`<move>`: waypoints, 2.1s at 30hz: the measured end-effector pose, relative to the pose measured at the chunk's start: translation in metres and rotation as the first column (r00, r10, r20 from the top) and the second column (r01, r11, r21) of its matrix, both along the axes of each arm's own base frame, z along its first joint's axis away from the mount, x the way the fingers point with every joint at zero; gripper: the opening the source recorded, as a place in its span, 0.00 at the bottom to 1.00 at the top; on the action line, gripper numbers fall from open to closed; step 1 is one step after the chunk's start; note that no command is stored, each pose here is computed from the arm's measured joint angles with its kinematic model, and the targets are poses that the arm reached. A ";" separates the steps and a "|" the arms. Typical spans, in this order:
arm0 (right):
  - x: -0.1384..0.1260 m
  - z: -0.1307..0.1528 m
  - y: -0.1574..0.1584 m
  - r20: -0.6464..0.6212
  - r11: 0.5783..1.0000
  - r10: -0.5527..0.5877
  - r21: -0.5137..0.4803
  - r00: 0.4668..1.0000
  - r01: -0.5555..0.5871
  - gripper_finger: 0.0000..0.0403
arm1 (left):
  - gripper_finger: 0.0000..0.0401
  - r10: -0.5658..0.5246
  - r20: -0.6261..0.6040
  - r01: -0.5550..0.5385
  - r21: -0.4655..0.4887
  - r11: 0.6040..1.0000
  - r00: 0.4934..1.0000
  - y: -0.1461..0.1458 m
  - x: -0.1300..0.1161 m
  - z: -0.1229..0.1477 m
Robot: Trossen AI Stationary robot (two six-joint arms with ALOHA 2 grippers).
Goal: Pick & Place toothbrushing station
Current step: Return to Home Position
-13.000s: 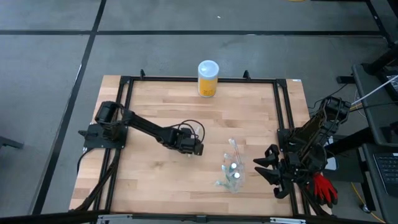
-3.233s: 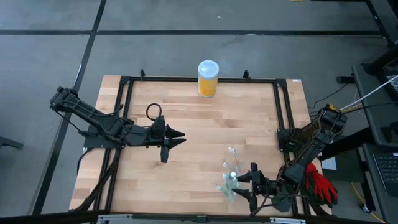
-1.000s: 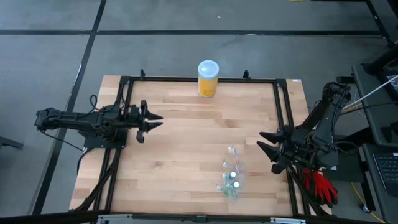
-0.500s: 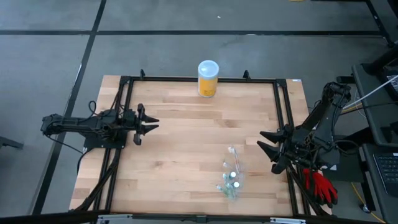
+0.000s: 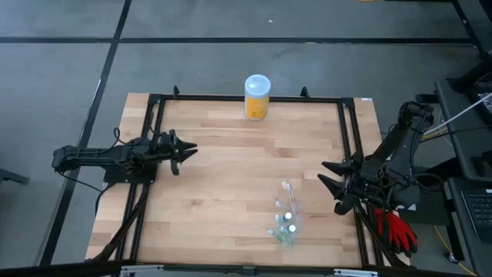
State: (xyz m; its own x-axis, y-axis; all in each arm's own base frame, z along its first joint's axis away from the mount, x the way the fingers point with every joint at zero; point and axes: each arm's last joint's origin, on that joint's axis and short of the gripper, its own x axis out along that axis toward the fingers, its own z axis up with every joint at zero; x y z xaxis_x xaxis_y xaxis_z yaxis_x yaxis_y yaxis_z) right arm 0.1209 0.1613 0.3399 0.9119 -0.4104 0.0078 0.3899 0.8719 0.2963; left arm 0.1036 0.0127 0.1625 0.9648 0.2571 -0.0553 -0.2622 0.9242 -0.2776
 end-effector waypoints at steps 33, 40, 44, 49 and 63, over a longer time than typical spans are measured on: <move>0.045 -0.119 -0.088 -0.269 0.967 0.218 -0.068 0.938 -0.244 0.55 | 0.26 -0.005 -0.003 0.005 -0.019 1.000 1.000 0.000 0.000 -0.001; 0.022 -0.148 -0.111 -0.275 0.935 0.320 -0.066 0.907 -0.350 0.55 | 0.26 -0.005 -0.003 0.005 -0.019 1.000 1.000 0.000 0.000 -0.001; 0.013 -0.159 -0.122 -0.277 0.915 0.356 -0.090 0.892 -0.393 0.55 | 0.26 -0.005 -0.003 0.005 -0.019 1.000 1.000 0.000 0.000 -0.001; 0.005 -0.168 -0.131 -0.302 0.876 0.414 -0.123 0.859 -0.465 0.55 | 0.26 -0.005 -0.003 0.005 -0.019 1.000 1.000 0.000 0.000 -0.001; -0.017 -0.172 -0.137 -0.316 0.738 0.582 -0.182 0.749 -0.650 0.55 | 0.26 -0.005 -0.003 0.005 -0.019 1.000 1.000 0.000 0.000 -0.001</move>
State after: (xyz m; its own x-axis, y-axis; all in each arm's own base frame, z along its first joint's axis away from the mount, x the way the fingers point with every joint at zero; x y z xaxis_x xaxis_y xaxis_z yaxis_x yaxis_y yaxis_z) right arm 0.1043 0.0240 0.1678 0.9510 0.2301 -0.2067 -0.2364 0.9716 -0.0060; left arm 0.1036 0.0125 0.1617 0.9658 0.2515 -0.0631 -0.2588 0.9200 -0.2942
